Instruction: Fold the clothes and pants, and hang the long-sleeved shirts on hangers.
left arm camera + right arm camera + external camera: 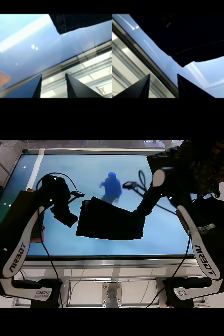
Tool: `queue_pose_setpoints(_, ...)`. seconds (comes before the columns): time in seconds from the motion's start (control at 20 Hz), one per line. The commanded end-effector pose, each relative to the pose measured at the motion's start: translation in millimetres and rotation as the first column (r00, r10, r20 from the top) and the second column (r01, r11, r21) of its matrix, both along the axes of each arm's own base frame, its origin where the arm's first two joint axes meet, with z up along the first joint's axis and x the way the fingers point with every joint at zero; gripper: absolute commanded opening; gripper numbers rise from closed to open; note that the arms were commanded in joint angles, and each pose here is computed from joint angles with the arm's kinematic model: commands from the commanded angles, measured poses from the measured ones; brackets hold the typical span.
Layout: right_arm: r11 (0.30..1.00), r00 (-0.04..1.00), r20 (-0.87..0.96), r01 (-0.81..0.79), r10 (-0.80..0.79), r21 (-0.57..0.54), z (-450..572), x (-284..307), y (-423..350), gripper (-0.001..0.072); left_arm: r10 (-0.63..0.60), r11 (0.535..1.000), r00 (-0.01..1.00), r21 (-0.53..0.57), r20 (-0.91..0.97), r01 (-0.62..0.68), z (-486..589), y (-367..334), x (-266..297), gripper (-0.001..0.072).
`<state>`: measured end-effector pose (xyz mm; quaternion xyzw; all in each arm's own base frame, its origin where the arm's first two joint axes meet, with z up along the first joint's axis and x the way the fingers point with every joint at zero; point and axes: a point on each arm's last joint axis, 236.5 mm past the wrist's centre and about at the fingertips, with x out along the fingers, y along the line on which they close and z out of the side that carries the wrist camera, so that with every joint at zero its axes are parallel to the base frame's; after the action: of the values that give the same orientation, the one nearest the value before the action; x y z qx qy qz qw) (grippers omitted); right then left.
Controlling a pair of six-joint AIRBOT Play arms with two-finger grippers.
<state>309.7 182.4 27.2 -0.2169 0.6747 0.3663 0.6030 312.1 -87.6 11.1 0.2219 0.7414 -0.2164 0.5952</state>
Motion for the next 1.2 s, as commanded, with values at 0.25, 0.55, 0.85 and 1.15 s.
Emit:
queue_pose_setpoints(0.25, 0.999, 0.979, 0.202, -0.019, 0.026, -0.037, -49.7, -30.0, -33.7, 0.0329, -0.157, 0.985, 0.932, -0.018, 0.328, 0.172, 26.7, 22.5, -12.5, 0.0345)
queue_pose_setpoints(0.55, 1.000, 0.927, 0.375, -0.019, 0.009, 0.022, -84.1, -40.8, -42.4, 0.0329, -0.264, 0.958, 0.888, -0.001, 0.376, 0.286, -44.3, 33.7, -56.5, 0.0345)
queue_pose_setpoints(0.85, 0.997, 0.904, 0.421, 0.047, -0.071, 0.068, -101.5, -20.9, -33.5, 0.0334, -0.280, 0.953, 0.863, 0.010, 0.421, 0.304, -58.5, 32.8, -48.7, 0.0345)
queue_pose_setpoints(1.15, 0.989, 0.924, 0.353, 0.134, -0.149, 0.067, -127.9, -22.2, -31.8, 0.0334, -0.279, 0.952, 0.854, 0.010, 0.440, 0.305, -57.3, 31.4, -44.2, 0.0345)
